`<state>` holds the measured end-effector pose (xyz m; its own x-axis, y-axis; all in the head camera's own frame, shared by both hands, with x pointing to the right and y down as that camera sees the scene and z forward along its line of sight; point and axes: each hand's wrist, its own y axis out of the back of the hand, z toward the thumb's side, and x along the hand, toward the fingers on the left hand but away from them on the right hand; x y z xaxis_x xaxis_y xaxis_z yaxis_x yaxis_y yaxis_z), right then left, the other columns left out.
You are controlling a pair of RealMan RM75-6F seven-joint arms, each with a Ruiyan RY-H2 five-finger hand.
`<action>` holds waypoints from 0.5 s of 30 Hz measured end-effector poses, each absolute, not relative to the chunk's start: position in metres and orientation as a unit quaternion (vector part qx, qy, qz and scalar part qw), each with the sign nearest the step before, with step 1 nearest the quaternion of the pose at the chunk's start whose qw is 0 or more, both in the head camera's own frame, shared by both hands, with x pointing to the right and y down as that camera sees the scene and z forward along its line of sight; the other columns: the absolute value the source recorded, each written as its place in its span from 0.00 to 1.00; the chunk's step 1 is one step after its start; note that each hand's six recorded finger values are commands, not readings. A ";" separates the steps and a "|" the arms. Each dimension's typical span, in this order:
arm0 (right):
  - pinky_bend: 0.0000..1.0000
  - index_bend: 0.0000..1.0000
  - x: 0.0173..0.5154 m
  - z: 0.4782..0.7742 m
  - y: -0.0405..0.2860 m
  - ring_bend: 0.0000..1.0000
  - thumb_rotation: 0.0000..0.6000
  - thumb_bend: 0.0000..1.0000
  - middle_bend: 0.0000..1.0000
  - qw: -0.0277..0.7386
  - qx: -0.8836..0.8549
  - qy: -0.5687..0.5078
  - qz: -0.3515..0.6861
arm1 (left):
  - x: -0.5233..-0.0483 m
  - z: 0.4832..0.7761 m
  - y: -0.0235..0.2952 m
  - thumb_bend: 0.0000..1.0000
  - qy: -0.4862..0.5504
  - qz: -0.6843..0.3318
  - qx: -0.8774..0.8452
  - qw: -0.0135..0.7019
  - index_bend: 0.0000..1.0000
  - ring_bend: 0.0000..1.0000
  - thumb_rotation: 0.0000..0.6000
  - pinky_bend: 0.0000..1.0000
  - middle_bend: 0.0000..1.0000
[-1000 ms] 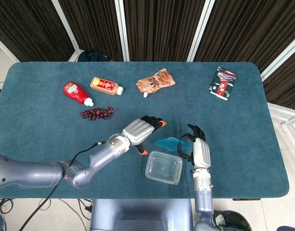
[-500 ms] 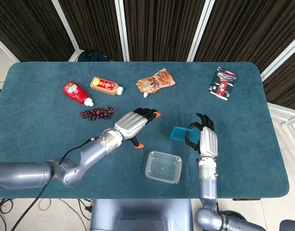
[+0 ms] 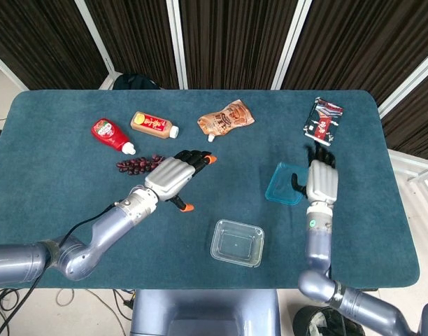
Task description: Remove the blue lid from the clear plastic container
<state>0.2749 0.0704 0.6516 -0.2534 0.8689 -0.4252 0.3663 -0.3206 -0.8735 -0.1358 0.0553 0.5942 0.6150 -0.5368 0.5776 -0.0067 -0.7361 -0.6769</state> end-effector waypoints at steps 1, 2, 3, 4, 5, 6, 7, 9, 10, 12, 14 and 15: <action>0.00 0.00 0.281 0.648 0.066 0.00 1.00 0.33 0.00 0.222 -0.563 -0.544 0.581 | -0.138 0.593 0.056 0.00 0.164 -0.408 -0.837 0.325 0.00 0.00 1.00 0.08 0.00; 0.00 0.00 0.285 0.646 0.064 0.00 1.00 0.33 0.00 0.224 -0.558 -0.546 0.584 | -0.141 0.591 0.057 0.00 0.166 -0.409 -0.837 0.325 0.00 0.00 1.00 0.08 0.00; 0.00 0.00 0.289 0.644 0.063 0.00 1.00 0.33 0.00 0.224 -0.553 -0.548 0.586 | -0.143 0.590 0.059 0.00 0.166 -0.410 -0.836 0.324 0.00 0.00 1.00 0.08 0.00; 0.00 0.00 0.293 0.642 0.063 0.00 1.00 0.33 0.00 0.224 -0.551 -0.549 0.588 | -0.144 0.589 0.060 0.00 0.167 -0.410 -0.836 0.325 0.00 0.00 1.00 0.08 0.00; 0.00 0.00 0.295 0.641 0.064 0.00 1.00 0.33 0.00 0.223 -0.550 -0.548 0.589 | -0.147 0.587 0.062 0.00 0.167 -0.412 -0.834 0.327 0.00 0.00 1.00 0.08 0.00; 0.00 0.00 0.297 0.639 0.065 0.00 1.00 0.33 0.00 0.223 -0.550 -0.547 0.590 | -0.150 0.586 0.063 0.00 0.166 -0.413 -0.832 0.330 0.00 0.00 1.00 0.08 0.00; 0.00 0.00 0.300 0.637 0.067 0.00 1.00 0.32 0.00 0.222 -0.551 -0.545 0.591 | -0.152 0.585 0.065 0.00 0.165 -0.415 -0.830 0.334 0.00 0.00 1.00 0.08 0.00; 0.00 0.00 0.307 0.633 0.073 0.00 1.00 0.27 0.00 0.223 -0.553 -0.540 0.595 | -0.159 0.581 0.069 0.00 0.165 -0.419 -0.824 0.345 0.00 0.00 1.00 0.08 0.00; 0.00 0.00 0.313 0.631 0.078 0.00 1.00 0.25 0.00 0.223 -0.555 -0.535 0.597 | -0.163 0.580 0.072 0.00 0.166 -0.420 -0.821 0.349 0.00 0.00 1.00 0.08 0.00; 0.00 0.00 0.322 0.625 0.086 0.00 1.00 0.22 0.00 0.225 -0.558 -0.528 0.600 | -0.173 0.576 0.078 0.00 0.172 -0.425 -0.815 0.354 0.00 0.00 1.00 0.08 0.00; 0.00 0.00 0.334 0.618 0.096 0.00 1.00 0.21 0.00 0.234 -0.561 -0.517 0.603 | -0.187 0.573 0.085 0.00 0.184 -0.433 -0.808 0.354 0.00 0.00 1.00 0.07 0.00; 0.00 0.00 0.340 0.613 0.100 0.00 1.00 0.21 0.00 0.238 -0.563 -0.513 0.603 | -0.193 0.571 0.089 0.00 0.190 -0.438 -0.804 0.354 0.00 0.00 1.00 0.07 0.00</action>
<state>0.3396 0.1004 0.6134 -0.2529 0.8645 -0.4343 0.2903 -0.3604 -0.8865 -0.1929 0.0887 0.5714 0.5444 -0.6165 0.5688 0.0040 -0.6761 -0.7368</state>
